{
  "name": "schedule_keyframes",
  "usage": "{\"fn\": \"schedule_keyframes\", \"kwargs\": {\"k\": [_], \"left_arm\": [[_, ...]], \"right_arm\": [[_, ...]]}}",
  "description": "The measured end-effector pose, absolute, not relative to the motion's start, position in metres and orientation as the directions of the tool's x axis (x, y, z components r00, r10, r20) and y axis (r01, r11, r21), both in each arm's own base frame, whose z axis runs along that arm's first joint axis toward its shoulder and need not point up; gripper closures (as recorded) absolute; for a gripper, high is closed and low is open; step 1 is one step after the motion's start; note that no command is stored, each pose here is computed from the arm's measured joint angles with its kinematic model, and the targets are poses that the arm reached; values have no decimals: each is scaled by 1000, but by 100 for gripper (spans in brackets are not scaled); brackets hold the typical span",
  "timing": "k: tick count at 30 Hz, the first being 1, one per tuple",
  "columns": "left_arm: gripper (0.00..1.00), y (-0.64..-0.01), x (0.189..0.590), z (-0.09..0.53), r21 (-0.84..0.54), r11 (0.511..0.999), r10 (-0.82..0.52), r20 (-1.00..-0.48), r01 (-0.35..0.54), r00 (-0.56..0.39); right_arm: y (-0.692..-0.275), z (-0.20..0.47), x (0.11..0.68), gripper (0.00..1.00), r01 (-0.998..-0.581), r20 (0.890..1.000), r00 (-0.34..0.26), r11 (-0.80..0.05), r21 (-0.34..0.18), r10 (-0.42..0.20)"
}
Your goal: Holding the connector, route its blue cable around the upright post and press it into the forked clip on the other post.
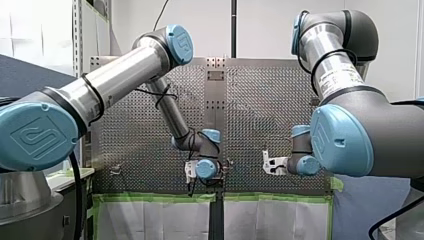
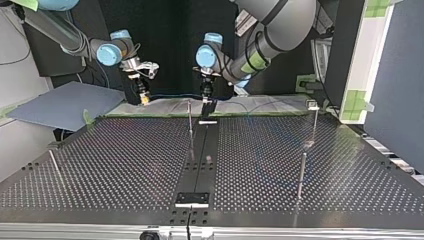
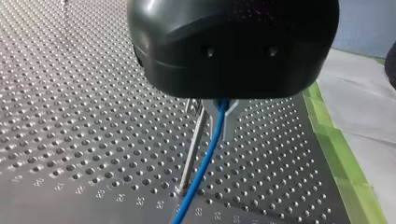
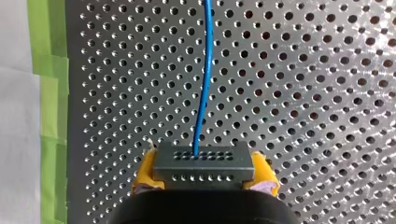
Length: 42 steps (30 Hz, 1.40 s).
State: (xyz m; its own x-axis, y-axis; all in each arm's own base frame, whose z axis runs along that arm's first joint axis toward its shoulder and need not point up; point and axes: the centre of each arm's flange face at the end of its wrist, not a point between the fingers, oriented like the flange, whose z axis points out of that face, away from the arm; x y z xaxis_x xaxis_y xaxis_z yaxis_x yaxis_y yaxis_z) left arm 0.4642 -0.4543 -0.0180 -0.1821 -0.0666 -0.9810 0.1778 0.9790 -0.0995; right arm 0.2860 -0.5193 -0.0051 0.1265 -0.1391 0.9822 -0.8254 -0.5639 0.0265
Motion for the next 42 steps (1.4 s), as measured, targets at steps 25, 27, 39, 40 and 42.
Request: {"fn": "schedule_keyframes", "kwargs": {"k": [25,27,39,40,42], "left_arm": [[100,-452,482,-15,-135,967,-94,-977,217,-190],[100,-451,483,-15,-137,966,-95,-977,218,-191],[100,-450,494,-12,-174,958,-131,-972,226,-193],[100,-450,495,-13,-175,958,-131,-972,226,-194],[100,-450,497,-17,-172,959,-127,-972,227,-200]], "right_arm": [[-533,-16,282,100,-838,986,74,-545,-19,-148],[-535,-22,283,100,-838,984,87,-546,-12,-154],[-535,-45,282,100,-837,972,125,-548,-5,-199],[-536,-45,282,100,-837,972,125,-548,-5,-198],[-538,-44,283,100,-837,973,125,-548,-3,-196]]}}
